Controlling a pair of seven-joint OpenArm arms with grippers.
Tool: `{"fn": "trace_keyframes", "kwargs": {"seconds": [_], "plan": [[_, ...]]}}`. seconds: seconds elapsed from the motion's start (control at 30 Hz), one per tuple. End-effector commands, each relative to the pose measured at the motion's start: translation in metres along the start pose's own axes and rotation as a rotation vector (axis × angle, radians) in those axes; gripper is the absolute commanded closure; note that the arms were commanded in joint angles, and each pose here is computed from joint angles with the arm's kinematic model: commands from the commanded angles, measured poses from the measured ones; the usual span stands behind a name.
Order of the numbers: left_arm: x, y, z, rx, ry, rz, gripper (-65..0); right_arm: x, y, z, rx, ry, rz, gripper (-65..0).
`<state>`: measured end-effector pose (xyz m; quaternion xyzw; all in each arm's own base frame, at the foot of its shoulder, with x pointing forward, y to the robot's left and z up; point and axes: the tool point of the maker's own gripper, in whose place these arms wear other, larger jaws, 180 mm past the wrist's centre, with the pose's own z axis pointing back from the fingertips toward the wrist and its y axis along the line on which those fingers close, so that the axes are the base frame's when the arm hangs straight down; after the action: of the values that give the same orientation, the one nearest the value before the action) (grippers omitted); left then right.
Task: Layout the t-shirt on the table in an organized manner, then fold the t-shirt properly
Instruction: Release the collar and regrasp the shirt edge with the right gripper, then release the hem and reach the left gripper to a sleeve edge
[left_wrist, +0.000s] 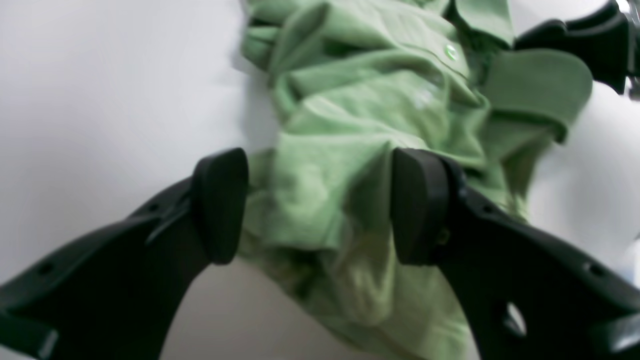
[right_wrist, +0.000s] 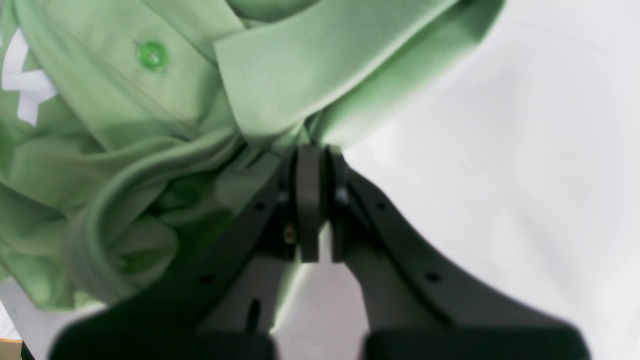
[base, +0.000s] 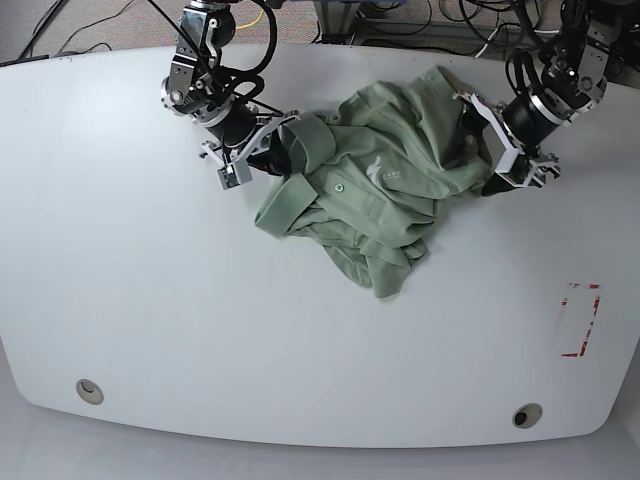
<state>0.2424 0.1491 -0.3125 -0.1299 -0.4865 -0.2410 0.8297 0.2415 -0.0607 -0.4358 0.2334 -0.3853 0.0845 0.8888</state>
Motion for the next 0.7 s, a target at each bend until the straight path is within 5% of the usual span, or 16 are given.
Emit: {"fn": "trace_keyframes", "kwargs": {"seconds": [0.0,0.33,0.67], "plan": [[0.019,0.01,0.003,0.024,-0.058,-0.02,-41.5,-0.018,-0.003,0.003,-0.017,0.091,0.022,-0.2],[0.053,0.056,0.006,0.175,-0.177,0.009,-41.9,-0.011,-0.013,0.023,-0.057,0.082,0.086,0.0],[0.071,0.043,-0.025,0.124,-0.234,0.053,-41.9,-0.006,-0.021,0.039,-0.086,0.08,0.139,0.0]]}}
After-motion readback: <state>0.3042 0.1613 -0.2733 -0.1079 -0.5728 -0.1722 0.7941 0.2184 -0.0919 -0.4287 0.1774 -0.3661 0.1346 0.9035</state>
